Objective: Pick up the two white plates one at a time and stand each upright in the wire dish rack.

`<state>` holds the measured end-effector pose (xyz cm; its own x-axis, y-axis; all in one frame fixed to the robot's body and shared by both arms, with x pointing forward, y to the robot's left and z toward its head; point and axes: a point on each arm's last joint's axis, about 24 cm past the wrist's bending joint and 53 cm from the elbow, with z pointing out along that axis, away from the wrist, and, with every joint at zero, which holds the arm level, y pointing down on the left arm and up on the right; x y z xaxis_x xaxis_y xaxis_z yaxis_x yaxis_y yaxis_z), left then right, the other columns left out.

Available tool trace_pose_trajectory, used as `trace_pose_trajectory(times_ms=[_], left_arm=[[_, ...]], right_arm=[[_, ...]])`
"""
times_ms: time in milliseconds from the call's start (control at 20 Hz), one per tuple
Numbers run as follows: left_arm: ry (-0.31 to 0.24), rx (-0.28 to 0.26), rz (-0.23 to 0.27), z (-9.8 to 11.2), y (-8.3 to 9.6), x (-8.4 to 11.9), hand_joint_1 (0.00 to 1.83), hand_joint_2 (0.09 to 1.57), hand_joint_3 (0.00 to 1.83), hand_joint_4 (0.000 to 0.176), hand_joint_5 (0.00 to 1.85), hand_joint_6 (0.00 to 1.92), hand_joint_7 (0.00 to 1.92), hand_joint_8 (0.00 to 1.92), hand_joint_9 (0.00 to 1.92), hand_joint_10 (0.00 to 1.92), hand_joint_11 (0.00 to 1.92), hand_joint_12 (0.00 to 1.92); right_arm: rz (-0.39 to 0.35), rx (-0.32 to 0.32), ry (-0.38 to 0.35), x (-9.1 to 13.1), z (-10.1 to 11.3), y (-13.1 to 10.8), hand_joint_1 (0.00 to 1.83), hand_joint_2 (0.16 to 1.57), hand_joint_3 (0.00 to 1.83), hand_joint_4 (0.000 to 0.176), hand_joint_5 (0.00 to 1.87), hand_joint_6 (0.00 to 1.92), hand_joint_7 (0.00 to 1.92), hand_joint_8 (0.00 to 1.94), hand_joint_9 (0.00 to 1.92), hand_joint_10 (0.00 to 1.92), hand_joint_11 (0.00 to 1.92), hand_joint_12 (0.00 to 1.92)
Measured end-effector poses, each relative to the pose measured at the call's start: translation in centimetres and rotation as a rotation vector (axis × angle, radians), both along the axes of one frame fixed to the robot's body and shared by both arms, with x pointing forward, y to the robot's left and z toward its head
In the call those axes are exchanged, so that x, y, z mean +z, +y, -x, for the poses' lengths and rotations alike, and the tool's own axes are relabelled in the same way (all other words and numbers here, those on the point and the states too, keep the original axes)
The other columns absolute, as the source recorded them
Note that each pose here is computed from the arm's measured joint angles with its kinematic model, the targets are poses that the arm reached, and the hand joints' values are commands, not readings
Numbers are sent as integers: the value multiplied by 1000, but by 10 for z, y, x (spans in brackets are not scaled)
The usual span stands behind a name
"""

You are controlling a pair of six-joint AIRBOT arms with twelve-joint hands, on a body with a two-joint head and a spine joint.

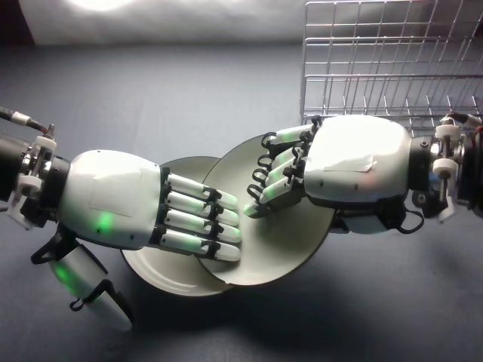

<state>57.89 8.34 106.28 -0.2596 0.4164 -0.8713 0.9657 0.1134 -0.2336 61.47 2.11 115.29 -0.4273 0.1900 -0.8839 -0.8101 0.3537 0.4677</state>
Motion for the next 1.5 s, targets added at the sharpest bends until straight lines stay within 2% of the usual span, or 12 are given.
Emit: trace_pose_trajectory(times_ms=[50, 300, 500, 550, 750, 1000, 1100, 1150, 1200, 1250, 1300, 1500], left_arm=[[-1, 1, -2, -1, 1, 0, 0, 1084, 2, 0, 0, 0, 0, 0, 0, 0, 0, 0], [0, 9, 2, -4, 4, 1, 0, 1085, 1, 0, 0, 0, 0, 0, 0, 0, 0, 0], [48, 66, 29, -9, 7, 13, 0, 1087, 2, 0, 0, 0, 0, 0, 0, 0, 0, 0], [66, 94, 38, -12, 11, 20, 0, 1089, 3, 0, 0, 0, 0, 0, 0, 0, 0, 0], [91, 273, 166, -40, 43, 80, 0, 1099, 6, 0, 0, 0, 0, 0, 0, 0, 0, 0], [167, 369, 193, -40, 70, 103, 0, 1090, 0, 0, 0, 0, 0, 0, 0, 0, 0, 0], [183, 418, 208, -43, 89, 115, 0, 1106, 8, 0, 0, 0, 0, 0, 0, 0, 0, 0], [186, 442, 211, -44, 99, 119, 0, 1103, 5, 0, 0, 0, 0, 0, 0, 0, 0, 0], [179, 457, 202, -44, 108, 121, 0, 1103, 5, 0, 0, 0, 0, 0, 0, 0, 0, 0], [172, 469, 192, -44, 116, 121, 0, 1103, 5, 0, 0, 0, 0, 0, 0, 0, 0, 0], [164, 488, 188, -45, 123, 123, 0, 1105, 6, 0, 0, 0, 0, 0, 0, 0, 0, 0], [153, 513, 194, -45, 131, 128, 0, 1092, 0, 0, 0, 0, 0, 0, 0, 0, 0, 0]], right_arm=[[-15, 1, -3, 4, -1, -1, 1362, 1147, 0, 0, 828, 1136, 912, 1067, 888, 1203, 588, 1296], [-33, 22, -22, 10, 3, 3, 1375, 1124, 0, 0, 878, 1061, 938, 1059, 940, 1179, 687, 1311], [-37, 25, -17, 10, 4, 5, 1372, 1136, 1, 0, 843, 1085, 931, 1113, 908, 1206, 683, 1320], [-38, 27, -18, 10, 4, 6, 1373, 1131, 0, 0, 859, 1074, 949, 1087, 907, 1194, 696, 1313], [-52, 40, -30, 15, 7, 8, 1374, 1127, 0, 0, 854, 1078, 954, 1075, 929, 1163, 742, 1277], [-100, 46, -54, 46, 13, 6, 1373, 1131, 1, 0, 826, 1120, 939, 1056, 940, 1167, 783, 1224], [-116, 37, -50, 56, 15, 2, 1370, 1139, 1, 0, 805, 1162, 929, 1064, 922, 1187, 750, 1246], [-124, 28, -41, 61, 16, -1, 1463, 1134, 7, 0, 790, 1116, 916, 1055, 931, 1085, 740, 1575], [-126, 26, -41, 65, 18, -3, 1482, 1135, 5, 0, 788, 1093, 913, 1057, 932, 1073, 735, 1644], [-131, 28, -40, 69, 21, -3, 1392, 1142, 2, 0, 797, 1140, 929, 1071, 908, 1190, 709, 1391], [-149, 27, -34, 77, 24, -3, 1378, 1129, 0, 0, 832, 1100, 966, 1021, 929, 1175, 751, 1281], [-203, -8, -16, 103, 24, -15, 1372, 1134, 0, 0, 830, 1123, 940, 1057, 925, 1178, 769, 1221]])
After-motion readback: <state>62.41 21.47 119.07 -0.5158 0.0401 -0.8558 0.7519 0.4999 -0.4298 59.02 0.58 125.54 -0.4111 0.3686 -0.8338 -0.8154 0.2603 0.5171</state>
